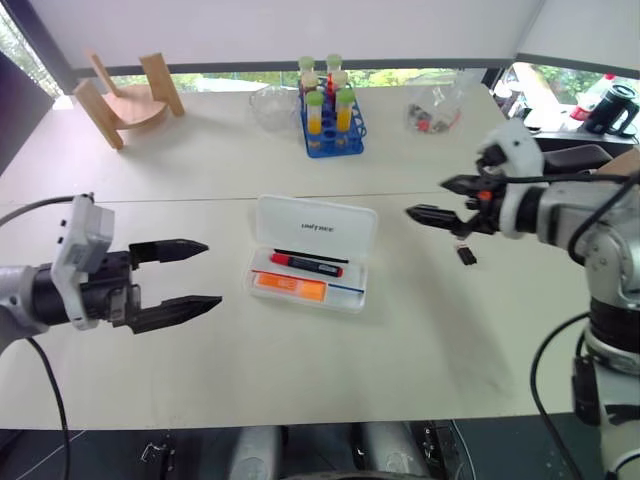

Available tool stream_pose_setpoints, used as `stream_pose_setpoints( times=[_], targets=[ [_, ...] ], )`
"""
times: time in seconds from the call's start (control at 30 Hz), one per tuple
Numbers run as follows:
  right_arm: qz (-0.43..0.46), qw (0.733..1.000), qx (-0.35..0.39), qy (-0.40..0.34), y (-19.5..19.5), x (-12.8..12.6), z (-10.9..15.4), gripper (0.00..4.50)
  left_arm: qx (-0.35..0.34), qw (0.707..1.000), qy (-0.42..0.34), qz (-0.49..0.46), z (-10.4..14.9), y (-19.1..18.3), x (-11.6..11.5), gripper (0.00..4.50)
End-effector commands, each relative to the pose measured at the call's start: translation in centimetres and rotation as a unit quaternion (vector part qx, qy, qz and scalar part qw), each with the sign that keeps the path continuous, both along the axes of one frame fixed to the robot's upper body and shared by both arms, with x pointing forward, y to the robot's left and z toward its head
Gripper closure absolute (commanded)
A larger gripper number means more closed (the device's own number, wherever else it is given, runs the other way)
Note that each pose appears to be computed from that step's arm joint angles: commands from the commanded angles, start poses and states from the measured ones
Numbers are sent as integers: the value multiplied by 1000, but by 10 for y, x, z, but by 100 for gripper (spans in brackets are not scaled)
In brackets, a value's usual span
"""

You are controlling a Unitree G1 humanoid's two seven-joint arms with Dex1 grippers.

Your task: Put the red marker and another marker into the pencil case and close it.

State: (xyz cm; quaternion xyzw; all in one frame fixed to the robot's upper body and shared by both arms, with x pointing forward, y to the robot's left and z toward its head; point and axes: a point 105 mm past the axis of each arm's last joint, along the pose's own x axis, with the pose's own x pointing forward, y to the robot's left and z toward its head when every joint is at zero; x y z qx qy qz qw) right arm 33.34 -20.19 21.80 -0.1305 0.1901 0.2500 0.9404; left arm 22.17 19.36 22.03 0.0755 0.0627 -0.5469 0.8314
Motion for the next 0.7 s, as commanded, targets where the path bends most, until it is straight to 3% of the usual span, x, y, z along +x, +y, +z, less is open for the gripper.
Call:
stream_pose_setpoints(
  times=[0.03,0.23,0.43,0.57,0.7],
  targets=[
    [-75,997,-29,4,-35,9,-22,1,-2,1000,-22,-20,3,-7,3,0],
    [-133,988,-57,61,-69,20,-81,1,-9,998,-27,-63,1,-24,1,0],
    [-136,986,-44,86,-76,22,-105,1,-16,995,-34,-89,6,-34,-2,0],
    [-126,987,-42,92,-74,19,-109,121,-13,995,-35,-89,6,-33,-1,0],
    [-101,989,-40,104,-65,7,-109,320,-12,996,-39,-85,7,-32,1,0]
  ],
)
